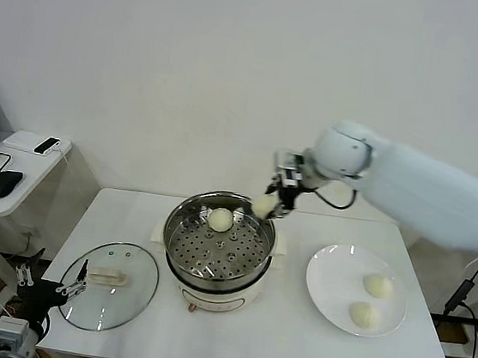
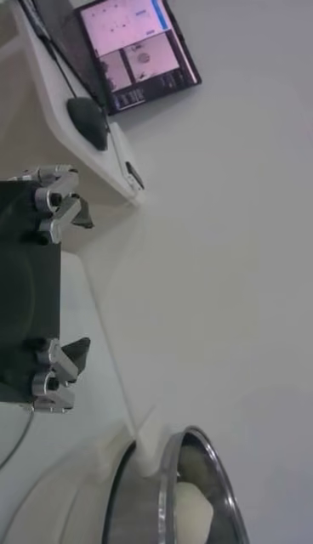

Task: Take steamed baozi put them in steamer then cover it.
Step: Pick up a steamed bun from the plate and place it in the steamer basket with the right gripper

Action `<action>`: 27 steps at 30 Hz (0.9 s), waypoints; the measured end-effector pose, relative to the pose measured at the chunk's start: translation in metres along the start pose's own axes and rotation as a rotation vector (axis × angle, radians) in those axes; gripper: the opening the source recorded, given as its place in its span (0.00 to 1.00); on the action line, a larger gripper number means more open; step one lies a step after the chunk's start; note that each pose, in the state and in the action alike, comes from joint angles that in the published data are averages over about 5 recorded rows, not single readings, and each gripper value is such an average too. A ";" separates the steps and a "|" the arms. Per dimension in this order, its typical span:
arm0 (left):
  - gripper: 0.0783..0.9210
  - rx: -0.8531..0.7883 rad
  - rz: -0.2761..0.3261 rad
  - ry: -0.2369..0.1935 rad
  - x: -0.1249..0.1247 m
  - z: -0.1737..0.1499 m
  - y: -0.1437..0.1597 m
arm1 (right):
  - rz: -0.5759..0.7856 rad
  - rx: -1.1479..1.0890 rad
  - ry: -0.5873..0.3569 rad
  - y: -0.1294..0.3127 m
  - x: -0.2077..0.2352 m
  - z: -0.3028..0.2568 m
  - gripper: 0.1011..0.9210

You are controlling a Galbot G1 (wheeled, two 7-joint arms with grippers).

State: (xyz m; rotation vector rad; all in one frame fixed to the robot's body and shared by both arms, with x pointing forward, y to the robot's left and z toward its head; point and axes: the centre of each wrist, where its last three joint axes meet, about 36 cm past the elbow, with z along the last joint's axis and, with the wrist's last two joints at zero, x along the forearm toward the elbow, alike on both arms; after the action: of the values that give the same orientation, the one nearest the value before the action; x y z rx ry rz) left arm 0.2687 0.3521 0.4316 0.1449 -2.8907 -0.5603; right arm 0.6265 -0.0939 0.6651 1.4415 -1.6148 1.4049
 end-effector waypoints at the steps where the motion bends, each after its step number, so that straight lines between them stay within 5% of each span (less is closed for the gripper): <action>1: 0.88 0.000 -0.001 0.000 0.000 0.000 0.000 | -0.010 -0.003 -0.002 0.001 -0.007 -0.007 0.62; 27: 0.88 0.010 -0.020 -0.013 0.000 -0.003 0.002 | -0.063 -0.069 0.027 0.007 -0.121 -0.085 0.64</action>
State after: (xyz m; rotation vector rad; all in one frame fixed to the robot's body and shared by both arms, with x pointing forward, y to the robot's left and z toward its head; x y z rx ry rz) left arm 0.2695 0.3533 0.4351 0.1729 -2.9079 -0.5526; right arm 0.6333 0.0273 0.5803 1.4153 -1.5716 1.3159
